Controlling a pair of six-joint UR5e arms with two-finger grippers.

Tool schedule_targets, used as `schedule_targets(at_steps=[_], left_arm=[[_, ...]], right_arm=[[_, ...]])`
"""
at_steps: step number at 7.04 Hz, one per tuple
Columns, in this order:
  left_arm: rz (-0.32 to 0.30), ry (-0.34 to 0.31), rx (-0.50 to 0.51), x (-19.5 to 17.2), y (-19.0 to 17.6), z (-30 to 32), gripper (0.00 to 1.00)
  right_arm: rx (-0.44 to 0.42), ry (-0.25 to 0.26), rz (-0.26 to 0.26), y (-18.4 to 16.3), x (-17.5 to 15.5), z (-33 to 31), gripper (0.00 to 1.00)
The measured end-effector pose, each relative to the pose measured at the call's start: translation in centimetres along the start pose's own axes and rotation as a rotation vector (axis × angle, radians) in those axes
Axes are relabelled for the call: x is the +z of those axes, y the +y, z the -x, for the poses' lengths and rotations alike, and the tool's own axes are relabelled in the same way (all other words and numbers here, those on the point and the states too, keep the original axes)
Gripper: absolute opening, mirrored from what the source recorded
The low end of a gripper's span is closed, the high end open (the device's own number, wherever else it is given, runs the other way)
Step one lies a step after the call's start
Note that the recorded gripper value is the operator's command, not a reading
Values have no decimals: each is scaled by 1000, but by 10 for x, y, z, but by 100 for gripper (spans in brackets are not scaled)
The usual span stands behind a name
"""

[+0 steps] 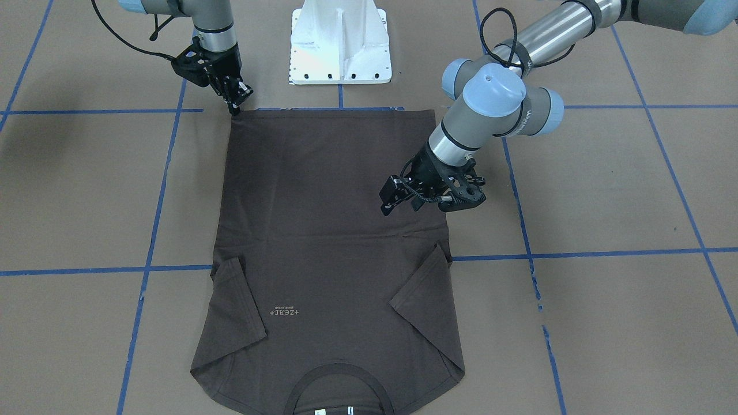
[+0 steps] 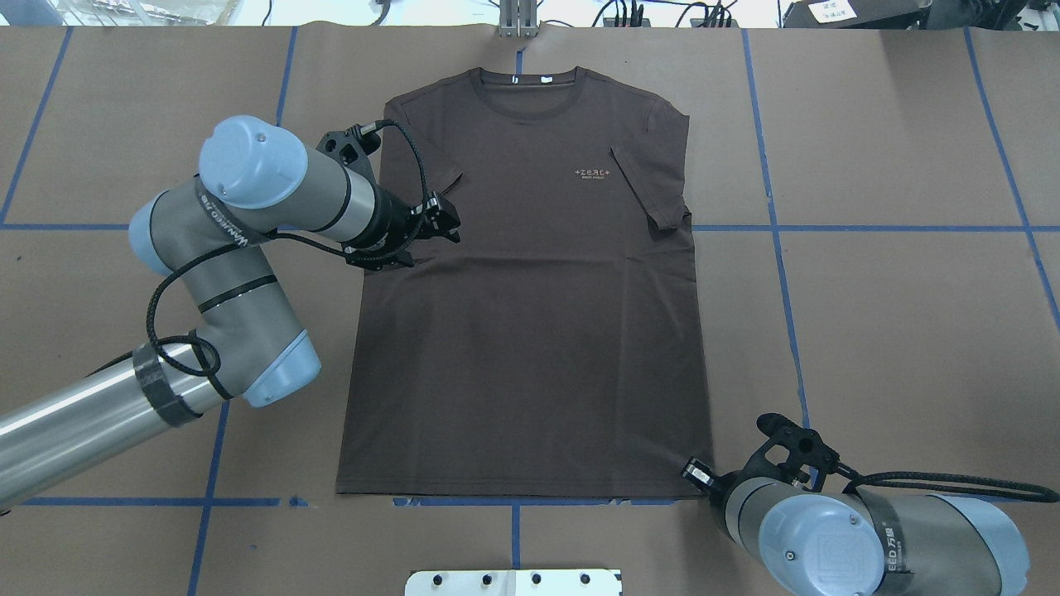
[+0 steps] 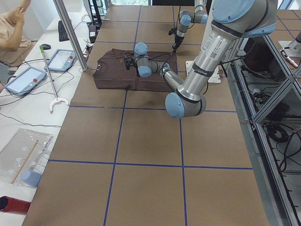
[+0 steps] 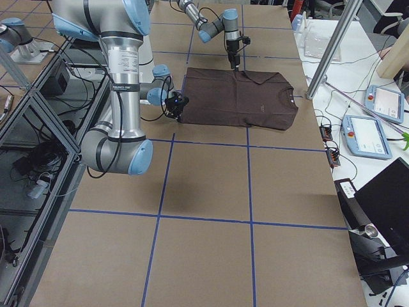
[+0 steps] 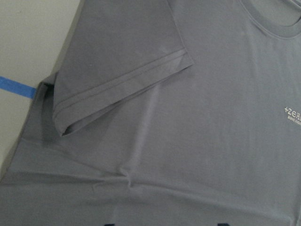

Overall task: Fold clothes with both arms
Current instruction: 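Move both grippers down to the hem corners nearest the robot, then grasp the hem corners with both grippers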

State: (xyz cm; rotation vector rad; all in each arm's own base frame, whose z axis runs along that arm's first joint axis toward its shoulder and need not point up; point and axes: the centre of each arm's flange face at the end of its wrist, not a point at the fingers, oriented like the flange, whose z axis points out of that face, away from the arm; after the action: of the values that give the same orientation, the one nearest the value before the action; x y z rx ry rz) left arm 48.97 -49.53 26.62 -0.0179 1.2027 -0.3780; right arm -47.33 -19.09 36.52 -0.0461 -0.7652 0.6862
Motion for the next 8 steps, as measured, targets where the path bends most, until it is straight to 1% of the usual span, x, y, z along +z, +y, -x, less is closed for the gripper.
schedule_targets(at_steps=[1, 2, 3, 4, 5, 6, 7, 8], left_arm=[[15, -2, -15, -9, 26, 27, 81], [26, -1, -43, -19, 68, 52, 81], [15, -20, -91, -19, 122, 66, 80], [-17, -73, -112, -13, 167, 73, 80], [-43, -144, -109, -13, 198, 77, 80], [-56, -218, -108, -16, 217, 84, 79], [-60, -276, -122, -14, 230, 98, 79], [-56, -314, -137, -11, 241, 113, 76]], right_arm=[[5, -21, 12, -1, -13, 3, 0], [7, -35, 22, -3, -24, 3, 0], [9, -43, 26, -5, -30, 3, 0], [9, -46, 28, -5, -33, 3, 0], [9, -47, 29, -5, -33, 3, 0], [9, -46, 29, -5, -33, 2, 0], [8, -45, 29, -5, -33, 2, 0], [7, -42, 29, -4, -32, 1, 0]])
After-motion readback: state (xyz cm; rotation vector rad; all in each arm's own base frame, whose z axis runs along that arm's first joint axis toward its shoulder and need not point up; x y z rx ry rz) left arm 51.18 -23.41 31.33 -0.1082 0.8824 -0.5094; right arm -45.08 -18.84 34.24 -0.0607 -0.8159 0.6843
